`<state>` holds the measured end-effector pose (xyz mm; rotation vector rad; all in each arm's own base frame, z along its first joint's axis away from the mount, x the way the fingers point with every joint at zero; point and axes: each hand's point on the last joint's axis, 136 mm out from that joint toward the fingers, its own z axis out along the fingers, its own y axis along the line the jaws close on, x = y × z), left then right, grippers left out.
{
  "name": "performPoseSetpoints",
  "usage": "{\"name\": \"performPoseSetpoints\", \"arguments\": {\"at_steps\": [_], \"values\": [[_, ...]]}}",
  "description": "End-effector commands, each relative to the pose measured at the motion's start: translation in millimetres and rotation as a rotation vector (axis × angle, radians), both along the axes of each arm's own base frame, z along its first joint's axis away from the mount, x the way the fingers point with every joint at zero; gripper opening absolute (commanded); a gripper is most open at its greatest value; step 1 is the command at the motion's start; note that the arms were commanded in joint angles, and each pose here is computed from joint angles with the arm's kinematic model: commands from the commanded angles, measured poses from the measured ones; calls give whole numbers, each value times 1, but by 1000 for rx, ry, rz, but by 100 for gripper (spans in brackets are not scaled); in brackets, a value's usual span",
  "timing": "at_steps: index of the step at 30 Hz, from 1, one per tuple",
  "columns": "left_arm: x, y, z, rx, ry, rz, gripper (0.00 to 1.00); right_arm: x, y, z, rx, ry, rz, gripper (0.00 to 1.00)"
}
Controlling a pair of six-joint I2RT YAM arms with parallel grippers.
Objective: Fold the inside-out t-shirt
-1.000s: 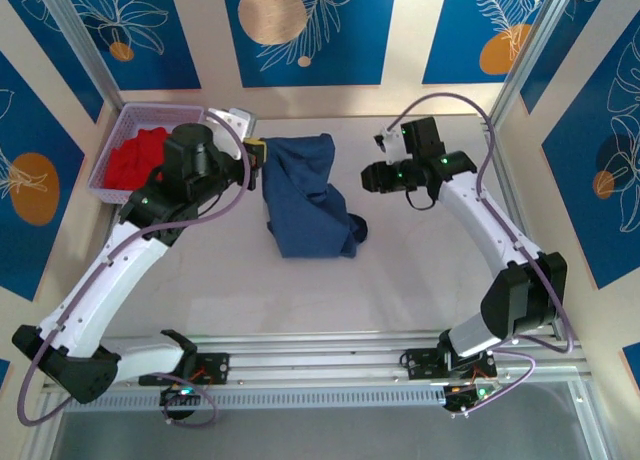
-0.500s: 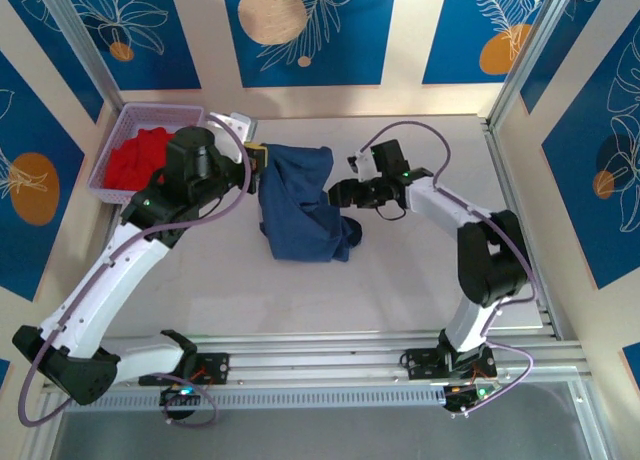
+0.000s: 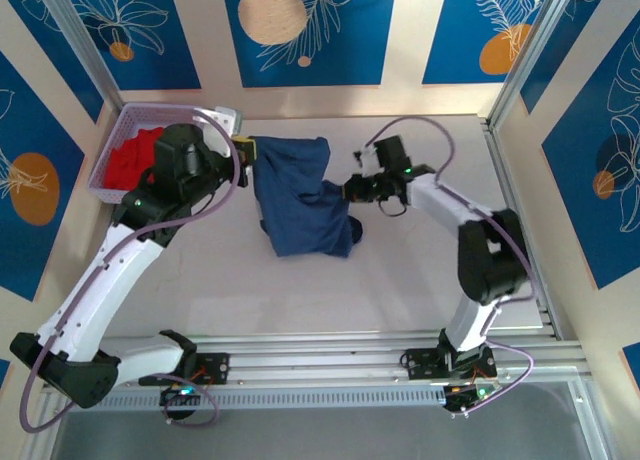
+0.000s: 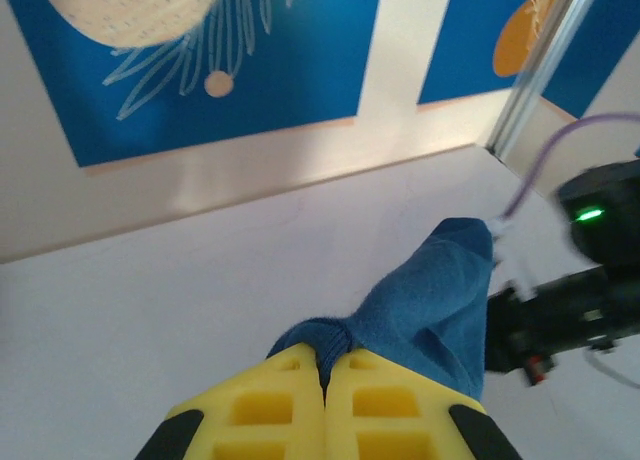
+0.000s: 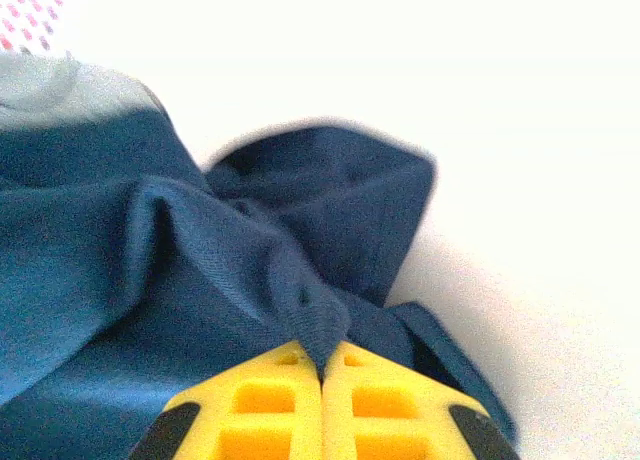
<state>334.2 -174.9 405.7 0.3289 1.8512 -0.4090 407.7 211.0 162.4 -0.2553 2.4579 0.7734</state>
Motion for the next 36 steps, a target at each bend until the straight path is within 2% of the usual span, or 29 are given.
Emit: {"name": "performPoseSetpoints", "arguments": {"at_steps": [1, 5, 8, 12, 15, 18, 22, 26, 29, 32, 36], "values": [[11, 31, 62, -58, -148, 139, 0, 12, -44, 117, -23, -279, -86, 0], [30, 74, 91, -74, -186, 283, 0, 11, -92, 202, -36, -458, -203, 0], [42, 97, 107, -78, -214, 342, 0, 12, -117, 245, -26, -541, -266, 0], [51, 107, 113, -82, -232, 342, 0, 11, -126, 283, -15, -629, -282, 0], [52, 96, 97, -91, -226, 273, 0, 8, -122, 282, 5, -629, -260, 0], [49, 71, 53, -186, -159, 148, 0, 1, -111, 247, 36, -560, -234, 0], [37, 33, -52, -328, 17, 7, 0, -25, -92, 148, 16, -335, -226, 0], [-3, -6, -164, -257, 231, -98, 0, -82, -84, 39, -44, -86, -264, 6], [-41, -24, -223, -180, 365, -159, 0, -130, -76, -27, -80, 84, -272, 17], [-74, -29, -265, -130, 468, -190, 0, -153, -69, -53, -123, 144, -252, 31], [-91, -15, -299, -86, 543, -146, 0, -138, -43, -33, -143, 8, -131, 46]]}}
